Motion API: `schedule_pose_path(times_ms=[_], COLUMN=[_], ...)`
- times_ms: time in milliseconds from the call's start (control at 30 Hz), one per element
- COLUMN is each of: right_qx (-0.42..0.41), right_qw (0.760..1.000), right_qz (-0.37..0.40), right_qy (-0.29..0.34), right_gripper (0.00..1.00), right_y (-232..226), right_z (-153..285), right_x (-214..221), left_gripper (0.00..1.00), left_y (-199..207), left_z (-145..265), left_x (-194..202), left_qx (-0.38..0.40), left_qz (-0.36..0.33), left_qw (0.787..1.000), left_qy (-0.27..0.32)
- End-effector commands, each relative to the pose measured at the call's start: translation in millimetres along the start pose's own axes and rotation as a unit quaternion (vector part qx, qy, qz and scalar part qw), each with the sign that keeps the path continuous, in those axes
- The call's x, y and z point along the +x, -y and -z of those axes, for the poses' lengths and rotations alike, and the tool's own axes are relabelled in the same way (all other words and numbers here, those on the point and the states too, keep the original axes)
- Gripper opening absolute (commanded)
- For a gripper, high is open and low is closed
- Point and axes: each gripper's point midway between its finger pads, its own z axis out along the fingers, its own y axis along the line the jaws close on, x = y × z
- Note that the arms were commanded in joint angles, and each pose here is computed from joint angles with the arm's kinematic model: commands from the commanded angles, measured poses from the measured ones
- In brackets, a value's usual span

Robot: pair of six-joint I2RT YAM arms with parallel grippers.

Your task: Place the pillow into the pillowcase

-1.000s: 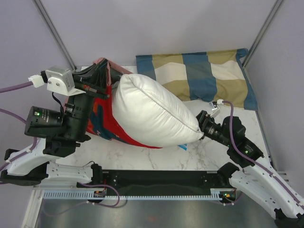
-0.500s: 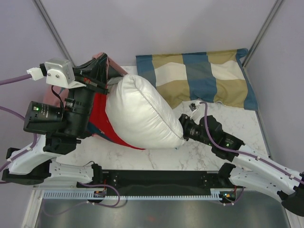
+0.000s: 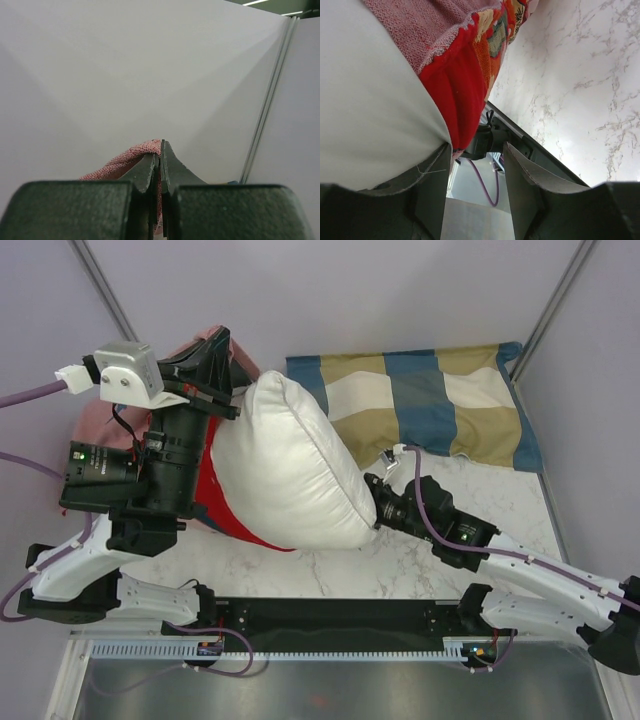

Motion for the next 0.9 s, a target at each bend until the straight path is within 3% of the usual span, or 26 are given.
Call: schedule_pose_path(times_ms=[0,233,500,733,867], right_qx=[-0.027,-0.022,-0.007,-0.029,0.024], right_qw=[0.999,1.000,0.999,0.998,0.999], right_qz=[0.004,-0.009,-0.002,0.021,0.023], right_qy=[0.032,0.020,0.048,0.045,0.029], right_gripper=[0.54,0.54,0.47,0.48,0.49], right_y=[-25,-17,-19,-37,-1], right_z=[-12,-50,-51,8,48], right_x=[-17,-1,-12,-12,3], left_gripper=[0.02,0.02,0.02,0.02,0.03], left_y=[-9,-9,-13,-17,-10], left_z=[-3,-3,-1,-1,-4], left_x=[-62,-61,-65,-67,-58], left_qx=[0.027,0.026,0.025,0.020,0.019], left_qz=[0.066,0.068,0.071,0.066,0.041], left_qw=[0.993,0.993,0.992,0.992,0.995], left_qy=[0.098,0.095,0.100,0.102,0.094])
